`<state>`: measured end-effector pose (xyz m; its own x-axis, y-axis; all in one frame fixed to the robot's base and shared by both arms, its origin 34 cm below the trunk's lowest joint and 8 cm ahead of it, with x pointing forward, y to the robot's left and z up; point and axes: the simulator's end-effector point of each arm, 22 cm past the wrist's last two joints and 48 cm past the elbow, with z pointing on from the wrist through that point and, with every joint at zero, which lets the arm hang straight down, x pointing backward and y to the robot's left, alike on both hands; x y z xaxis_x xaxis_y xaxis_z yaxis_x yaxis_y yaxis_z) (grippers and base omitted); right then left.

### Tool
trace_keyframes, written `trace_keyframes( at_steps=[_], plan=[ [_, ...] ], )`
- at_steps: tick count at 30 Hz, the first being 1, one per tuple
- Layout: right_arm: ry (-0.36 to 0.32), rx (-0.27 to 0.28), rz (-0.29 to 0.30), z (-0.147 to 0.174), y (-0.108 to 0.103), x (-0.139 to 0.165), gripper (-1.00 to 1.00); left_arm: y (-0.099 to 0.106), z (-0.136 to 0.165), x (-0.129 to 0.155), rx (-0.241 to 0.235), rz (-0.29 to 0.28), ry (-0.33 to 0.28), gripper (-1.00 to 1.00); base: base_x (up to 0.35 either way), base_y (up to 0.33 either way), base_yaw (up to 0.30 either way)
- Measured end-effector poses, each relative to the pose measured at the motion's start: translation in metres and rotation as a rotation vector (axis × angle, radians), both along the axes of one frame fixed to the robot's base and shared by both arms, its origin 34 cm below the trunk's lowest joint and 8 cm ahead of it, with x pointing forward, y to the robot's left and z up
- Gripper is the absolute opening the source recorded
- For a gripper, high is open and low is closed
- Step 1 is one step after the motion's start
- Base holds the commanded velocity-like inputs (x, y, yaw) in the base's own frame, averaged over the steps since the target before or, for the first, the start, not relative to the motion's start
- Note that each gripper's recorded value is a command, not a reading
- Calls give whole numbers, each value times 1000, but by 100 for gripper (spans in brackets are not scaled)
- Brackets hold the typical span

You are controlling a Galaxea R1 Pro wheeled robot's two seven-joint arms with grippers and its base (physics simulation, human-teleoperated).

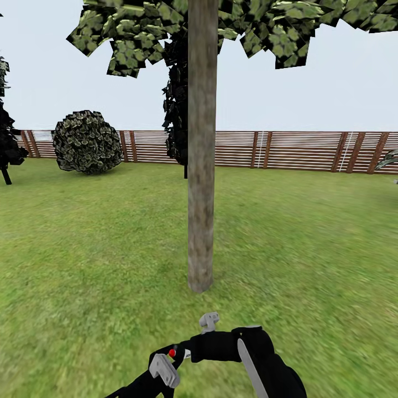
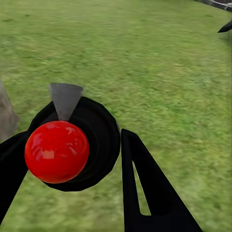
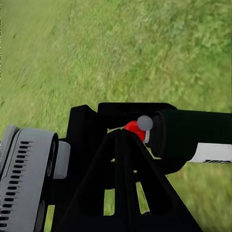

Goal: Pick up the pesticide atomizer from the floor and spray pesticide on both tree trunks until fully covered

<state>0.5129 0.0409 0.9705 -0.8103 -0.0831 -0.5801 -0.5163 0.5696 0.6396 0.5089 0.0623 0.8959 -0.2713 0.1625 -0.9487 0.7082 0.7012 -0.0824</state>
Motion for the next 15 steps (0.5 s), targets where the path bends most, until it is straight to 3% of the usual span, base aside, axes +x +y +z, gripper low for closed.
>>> trace_keyframes(
  at_steps=[15],
  plan=[
    [6, 5, 4, -1, 4, -2, -100, 0, 0, 0, 0, 0, 0, -100, 0, 0, 0]
  ],
)
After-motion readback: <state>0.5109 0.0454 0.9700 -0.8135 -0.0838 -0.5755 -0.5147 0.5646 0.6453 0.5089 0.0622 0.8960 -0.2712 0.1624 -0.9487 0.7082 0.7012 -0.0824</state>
